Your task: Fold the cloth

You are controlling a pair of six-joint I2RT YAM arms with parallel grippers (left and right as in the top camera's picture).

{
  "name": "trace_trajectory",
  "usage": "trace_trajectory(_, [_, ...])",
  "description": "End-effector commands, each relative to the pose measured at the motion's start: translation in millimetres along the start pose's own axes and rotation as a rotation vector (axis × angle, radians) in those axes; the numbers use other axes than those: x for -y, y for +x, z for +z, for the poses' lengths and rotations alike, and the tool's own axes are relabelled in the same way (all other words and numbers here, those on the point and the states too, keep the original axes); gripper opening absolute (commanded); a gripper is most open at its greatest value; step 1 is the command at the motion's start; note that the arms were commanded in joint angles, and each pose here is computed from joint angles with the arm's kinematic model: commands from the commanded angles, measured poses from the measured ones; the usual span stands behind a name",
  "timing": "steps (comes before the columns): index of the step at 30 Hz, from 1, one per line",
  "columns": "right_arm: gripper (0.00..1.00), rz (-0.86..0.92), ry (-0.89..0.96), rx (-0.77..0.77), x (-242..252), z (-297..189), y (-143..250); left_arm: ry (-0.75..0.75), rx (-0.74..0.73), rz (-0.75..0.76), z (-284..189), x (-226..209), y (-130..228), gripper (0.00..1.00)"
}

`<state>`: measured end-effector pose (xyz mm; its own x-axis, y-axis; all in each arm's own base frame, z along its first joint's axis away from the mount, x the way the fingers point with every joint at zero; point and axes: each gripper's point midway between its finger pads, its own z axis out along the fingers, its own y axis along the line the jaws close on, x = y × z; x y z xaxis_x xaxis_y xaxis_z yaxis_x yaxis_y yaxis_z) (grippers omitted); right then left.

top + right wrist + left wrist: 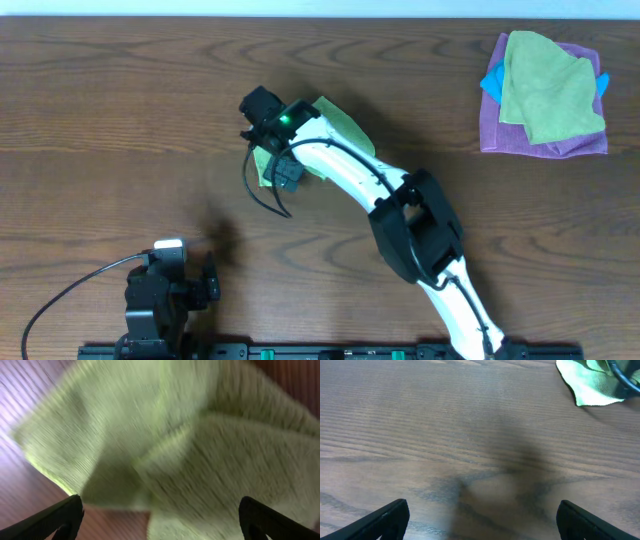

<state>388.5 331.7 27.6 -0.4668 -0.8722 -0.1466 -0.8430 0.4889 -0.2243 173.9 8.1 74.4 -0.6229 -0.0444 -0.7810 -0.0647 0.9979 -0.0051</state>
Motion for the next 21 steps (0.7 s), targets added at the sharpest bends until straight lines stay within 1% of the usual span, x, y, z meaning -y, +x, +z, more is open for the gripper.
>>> trace_trajectory(1, [0.92, 0.075, -0.048, 0.077, -9, -10, -19, -0.026, -0.076, 0.001, 6, -5, 23, 0.95])
trace_trajectory(2, [0.88, 0.095, -0.039, 0.104, -6, -9, -25, -0.026, -0.075, 0.001, 6, -5, 23, 0.95])
trace_trajectory(3, [0.86, 0.103, -0.030, 0.115, -4, -9, -28, -0.026, -0.076, 0.001, 6, -5, 23, 0.95])
trace_trajectory(7, [0.88, 0.136, 0.058, 0.147, 17, -9, -35, -0.026, -0.076, 0.001, 6, -5, 23, 0.95])
trace_trajectory(9, [0.90, 0.145, 0.066, 0.148, 23, -9, -34, -0.026, -0.076, 0.001, 6, -5, 23, 0.95])
trace_trajectory(11, [0.89, 0.151, 0.059, 0.133, 23, -4, -30, -0.026, -0.076, 0.001, 6, -5, 23, 0.95])
trace_trajectory(14, [0.84, 0.158, 0.072, 0.098, 25, 7, -23, -0.026, -0.076, 0.001, 6, -5, 23, 0.95])
trace_trajectory(16, [0.76, 0.182, 0.103, 0.076, 30, 14, -18, -0.026, -0.076, 0.001, 6, -5, 23, 0.95])
trace_trajectory(17, [0.69, 0.182, 0.110, 0.071, 32, 16, -17, -0.026, -0.076, 0.001, 6, -5, 23, 0.95])
trace_trajectory(18, [0.59, 0.182, 0.113, 0.065, 32, 19, -16, -0.026, -0.076, 0.001, 6, -5, 23, 0.95])
trace_trajectory(19, [0.46, 0.184, 0.112, 0.061, 33, 21, -14, -0.026, -0.076, 0.001, 6, -5, 23, 0.95])
trace_trajectory(20, [0.31, 0.185, 0.112, 0.059, 33, 22, -14, -0.026, -0.076, 0.001, 6, -5, 23, 0.95])
trace_trajectory(21, [0.26, 0.186, 0.112, 0.059, 34, 23, -14, -0.026, -0.076, 0.001, 6, -5, 23, 0.95])
